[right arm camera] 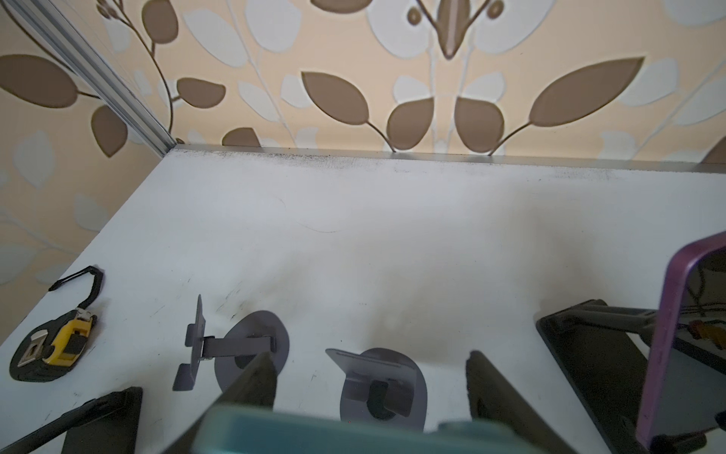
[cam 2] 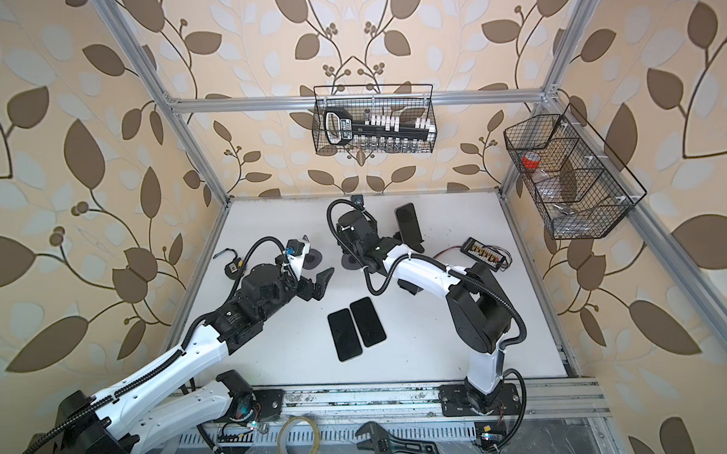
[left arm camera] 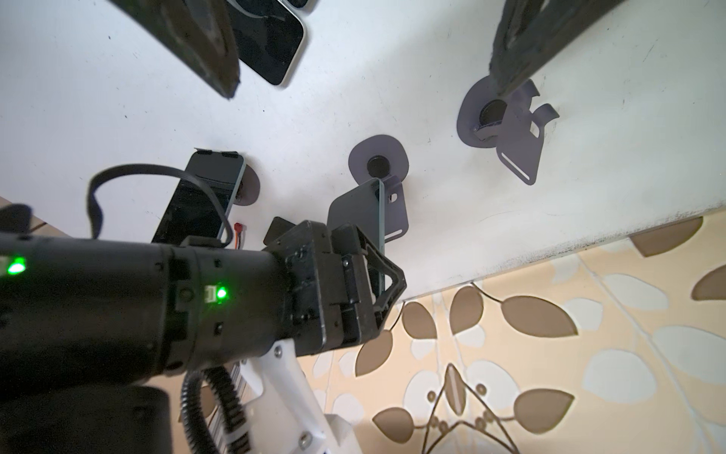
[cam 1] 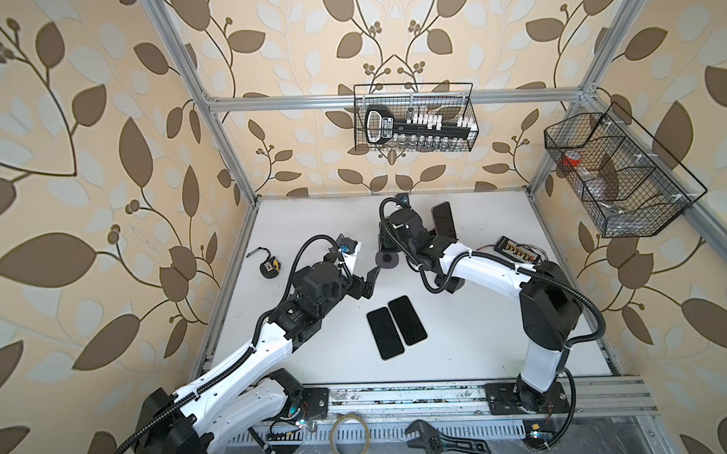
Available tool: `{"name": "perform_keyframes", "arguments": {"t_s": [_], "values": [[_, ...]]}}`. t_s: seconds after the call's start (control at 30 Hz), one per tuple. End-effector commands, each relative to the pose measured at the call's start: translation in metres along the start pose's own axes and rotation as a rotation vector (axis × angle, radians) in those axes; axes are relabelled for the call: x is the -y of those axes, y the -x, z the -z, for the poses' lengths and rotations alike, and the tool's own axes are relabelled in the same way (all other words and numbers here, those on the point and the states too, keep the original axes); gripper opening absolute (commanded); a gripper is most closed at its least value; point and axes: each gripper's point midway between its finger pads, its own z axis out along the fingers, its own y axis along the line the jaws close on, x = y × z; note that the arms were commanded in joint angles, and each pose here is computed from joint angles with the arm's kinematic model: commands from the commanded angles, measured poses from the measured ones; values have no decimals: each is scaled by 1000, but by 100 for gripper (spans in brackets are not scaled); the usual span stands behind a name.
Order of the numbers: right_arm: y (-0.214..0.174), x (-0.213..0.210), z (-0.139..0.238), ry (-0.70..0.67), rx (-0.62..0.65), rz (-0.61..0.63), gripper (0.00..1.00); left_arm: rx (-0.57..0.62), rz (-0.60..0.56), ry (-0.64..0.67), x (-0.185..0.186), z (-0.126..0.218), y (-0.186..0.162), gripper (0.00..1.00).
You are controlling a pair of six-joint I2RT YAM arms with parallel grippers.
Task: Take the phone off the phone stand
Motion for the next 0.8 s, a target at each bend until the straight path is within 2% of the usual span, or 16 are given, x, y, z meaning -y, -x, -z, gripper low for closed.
{"name": "perform_keyframes", "arguments": {"t_s": [0.0,0.17,0.37,0.57,0.77], "values": [[7,-2,16,28,3,-25,60,34,-9,-24,7,-2,16,99],[5,4,28,36,-8,-38,60,-33,-31,-2,4,-13,6,97],[7,11,47,47,-12,-43,59,-36,-25,-23,7,-25,2,93],[9,17,67,63,-19,-41,59,-55,34,-93,10,-39,-2,85],[7,19,82,96,-42,-40,58,-63,15,-155,19,-39,-6,86]]}}
